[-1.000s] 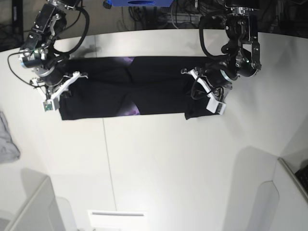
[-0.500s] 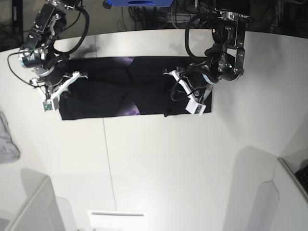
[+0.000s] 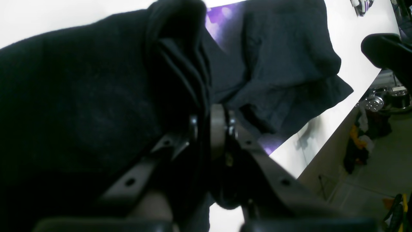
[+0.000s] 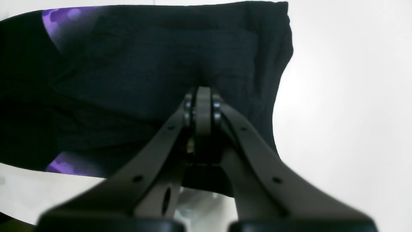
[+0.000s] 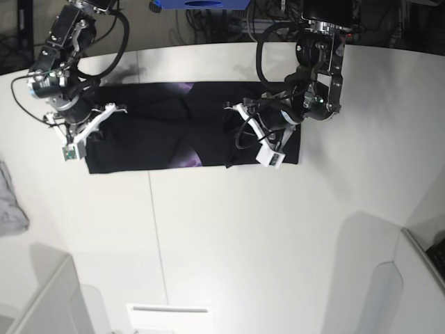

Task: Fold the T-shirt properly
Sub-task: 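Fold the strip's end with the left gripper toward the right gripper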

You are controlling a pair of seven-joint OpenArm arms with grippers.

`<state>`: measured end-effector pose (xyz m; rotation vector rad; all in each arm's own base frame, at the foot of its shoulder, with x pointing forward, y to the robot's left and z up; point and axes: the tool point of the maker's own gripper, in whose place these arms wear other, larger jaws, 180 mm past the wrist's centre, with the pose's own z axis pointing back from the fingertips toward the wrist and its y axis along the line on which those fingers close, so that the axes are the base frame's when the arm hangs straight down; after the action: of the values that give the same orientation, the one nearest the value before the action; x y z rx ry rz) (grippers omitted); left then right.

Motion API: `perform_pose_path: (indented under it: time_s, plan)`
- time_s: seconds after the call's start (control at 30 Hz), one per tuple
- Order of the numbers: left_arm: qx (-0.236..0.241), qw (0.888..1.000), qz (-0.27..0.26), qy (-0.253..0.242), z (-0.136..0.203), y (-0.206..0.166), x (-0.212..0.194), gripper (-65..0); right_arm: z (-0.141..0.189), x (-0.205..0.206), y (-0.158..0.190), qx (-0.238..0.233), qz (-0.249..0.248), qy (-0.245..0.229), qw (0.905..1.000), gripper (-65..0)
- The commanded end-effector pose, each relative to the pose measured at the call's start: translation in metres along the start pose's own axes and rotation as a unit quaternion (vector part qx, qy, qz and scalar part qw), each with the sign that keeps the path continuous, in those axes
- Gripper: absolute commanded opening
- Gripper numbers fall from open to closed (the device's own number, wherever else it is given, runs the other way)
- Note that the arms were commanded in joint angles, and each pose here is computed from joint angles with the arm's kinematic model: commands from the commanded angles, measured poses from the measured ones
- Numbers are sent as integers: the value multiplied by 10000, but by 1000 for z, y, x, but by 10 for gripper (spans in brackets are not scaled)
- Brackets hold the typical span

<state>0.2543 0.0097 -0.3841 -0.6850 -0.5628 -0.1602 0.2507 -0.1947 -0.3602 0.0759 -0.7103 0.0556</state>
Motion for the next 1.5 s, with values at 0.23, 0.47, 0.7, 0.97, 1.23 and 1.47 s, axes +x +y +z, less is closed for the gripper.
perform_pose_path:
  time_s: [0.23,0.47,0.7,0.97,1.23,1.47]
  plan:
    - [-218,9993,-75,-284,-2,-15,22,-650,4,14,-1,-9,42,-241,9997,-650]
    - [-367,9990,-213,-161,-8,-28,17,-650,4,13,-1,-9,41,-233,9997,-650]
    - [-332,9991,-186,-200,-6,-25,19,-650,4,13,-1,-9,41,-233,9997,-650]
    - [-338,9990,-195,-201,-7,-25,19,-614,4,13,-1,-9,41,-233,9997,-650]
    - [-364,9989,-222,-212,-7,-28,21,-245,4,13,-1,-9,41,-233,9997,-650]
    - [-468,9978,-293,-367,-10,-37,37,-140,4,14,-2,-21,33,-249,9997,-650]
